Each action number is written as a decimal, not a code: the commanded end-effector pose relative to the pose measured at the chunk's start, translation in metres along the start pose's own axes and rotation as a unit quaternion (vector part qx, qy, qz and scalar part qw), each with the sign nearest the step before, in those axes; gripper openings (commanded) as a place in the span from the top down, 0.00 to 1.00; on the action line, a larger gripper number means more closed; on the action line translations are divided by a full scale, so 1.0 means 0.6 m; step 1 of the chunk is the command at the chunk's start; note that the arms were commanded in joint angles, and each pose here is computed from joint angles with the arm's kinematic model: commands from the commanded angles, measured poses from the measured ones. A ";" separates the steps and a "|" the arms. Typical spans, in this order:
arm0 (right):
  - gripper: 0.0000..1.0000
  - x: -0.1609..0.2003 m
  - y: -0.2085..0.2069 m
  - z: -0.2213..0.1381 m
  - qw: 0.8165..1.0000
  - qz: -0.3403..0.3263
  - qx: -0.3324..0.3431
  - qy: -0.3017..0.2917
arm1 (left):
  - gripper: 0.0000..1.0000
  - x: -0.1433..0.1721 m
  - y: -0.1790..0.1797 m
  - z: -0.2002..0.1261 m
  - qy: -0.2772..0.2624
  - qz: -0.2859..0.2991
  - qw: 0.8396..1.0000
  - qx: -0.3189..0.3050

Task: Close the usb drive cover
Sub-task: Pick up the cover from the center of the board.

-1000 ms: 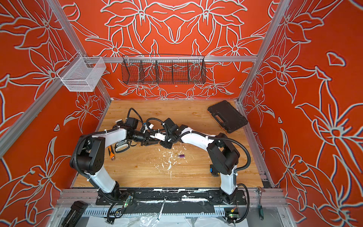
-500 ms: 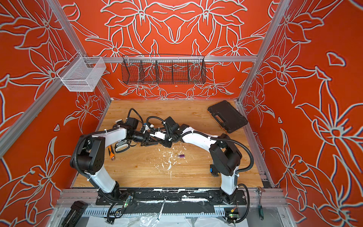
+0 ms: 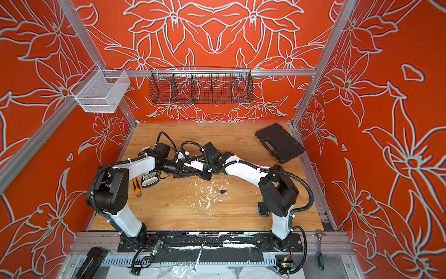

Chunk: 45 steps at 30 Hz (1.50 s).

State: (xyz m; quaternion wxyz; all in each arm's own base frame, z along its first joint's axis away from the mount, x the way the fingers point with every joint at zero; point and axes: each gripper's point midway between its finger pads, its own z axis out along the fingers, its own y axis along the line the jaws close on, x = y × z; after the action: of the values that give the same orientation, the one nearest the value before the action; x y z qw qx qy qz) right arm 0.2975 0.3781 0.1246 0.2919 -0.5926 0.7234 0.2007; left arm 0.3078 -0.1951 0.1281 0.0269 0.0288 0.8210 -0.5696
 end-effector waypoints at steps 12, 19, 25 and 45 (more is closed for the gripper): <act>0.83 -0.046 0.011 -0.028 0.998 -0.025 -0.005 -0.060 | 0.76 0.004 -0.019 0.010 0.021 0.013 0.999 0.027; 0.84 -0.047 0.009 -0.028 0.998 -0.024 -0.001 -0.063 | 0.84 0.006 -0.023 0.010 0.026 0.014 0.999 0.034; 0.84 -0.045 0.006 -0.024 0.998 -0.025 0.002 -0.060 | 0.92 0.008 -0.025 0.010 0.028 0.015 0.999 0.036; 0.30 -0.015 -0.016 -0.068 0.988 -0.078 0.095 -0.092 | 1.00 0.002 -0.040 -0.001 0.003 0.048 0.999 0.014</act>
State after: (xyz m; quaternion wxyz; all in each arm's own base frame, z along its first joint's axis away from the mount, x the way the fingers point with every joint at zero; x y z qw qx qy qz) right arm 0.2858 0.3598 0.1372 0.3636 -0.6029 0.6855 0.1853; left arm 0.3054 -0.2016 0.1366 0.0281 0.0540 0.8126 -0.5797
